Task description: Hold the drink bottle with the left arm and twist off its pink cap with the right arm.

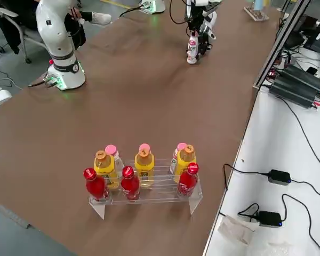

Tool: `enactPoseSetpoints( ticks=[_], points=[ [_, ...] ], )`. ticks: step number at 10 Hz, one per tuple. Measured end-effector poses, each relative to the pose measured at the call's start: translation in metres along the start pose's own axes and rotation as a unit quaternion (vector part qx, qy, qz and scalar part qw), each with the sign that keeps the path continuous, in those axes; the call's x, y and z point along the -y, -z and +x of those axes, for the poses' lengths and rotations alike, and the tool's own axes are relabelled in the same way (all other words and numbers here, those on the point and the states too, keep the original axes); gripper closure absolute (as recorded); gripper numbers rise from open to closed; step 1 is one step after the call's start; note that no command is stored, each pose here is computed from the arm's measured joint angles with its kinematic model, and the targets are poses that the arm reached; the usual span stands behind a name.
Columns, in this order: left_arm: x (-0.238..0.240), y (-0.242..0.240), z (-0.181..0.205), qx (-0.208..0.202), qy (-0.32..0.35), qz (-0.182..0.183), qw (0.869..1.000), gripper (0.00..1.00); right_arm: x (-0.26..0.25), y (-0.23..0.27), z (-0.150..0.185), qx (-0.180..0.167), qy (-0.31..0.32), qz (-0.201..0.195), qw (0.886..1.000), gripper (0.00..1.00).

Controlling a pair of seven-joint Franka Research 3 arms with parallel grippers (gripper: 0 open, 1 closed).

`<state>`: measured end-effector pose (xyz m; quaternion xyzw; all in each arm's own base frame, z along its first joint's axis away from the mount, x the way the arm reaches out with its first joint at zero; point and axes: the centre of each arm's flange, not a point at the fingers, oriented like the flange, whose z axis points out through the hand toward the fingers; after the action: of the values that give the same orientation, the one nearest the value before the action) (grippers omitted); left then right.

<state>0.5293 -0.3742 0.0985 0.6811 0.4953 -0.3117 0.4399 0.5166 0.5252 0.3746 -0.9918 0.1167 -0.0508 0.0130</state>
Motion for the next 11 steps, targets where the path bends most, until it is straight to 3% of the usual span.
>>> enactPoseSetpoints(
  ticks=[6, 11],
  points=[
    [-0.0003, 0.0003, 0.0005, 0.001, 0.002, 0.0, 1.0, 0.33, 0.0004, 0.0003, 0.0001, -0.001, 0.102, 0.001, 0.995, 0.57],
    [-0.0014, 0.0003, 0.0013, 0.001, 0.01, -0.002, 1.0, 0.33, -0.0015, 0.0002, 0.0036, -0.001, 0.238, 0.002, 0.971, 0.57]
  ],
)
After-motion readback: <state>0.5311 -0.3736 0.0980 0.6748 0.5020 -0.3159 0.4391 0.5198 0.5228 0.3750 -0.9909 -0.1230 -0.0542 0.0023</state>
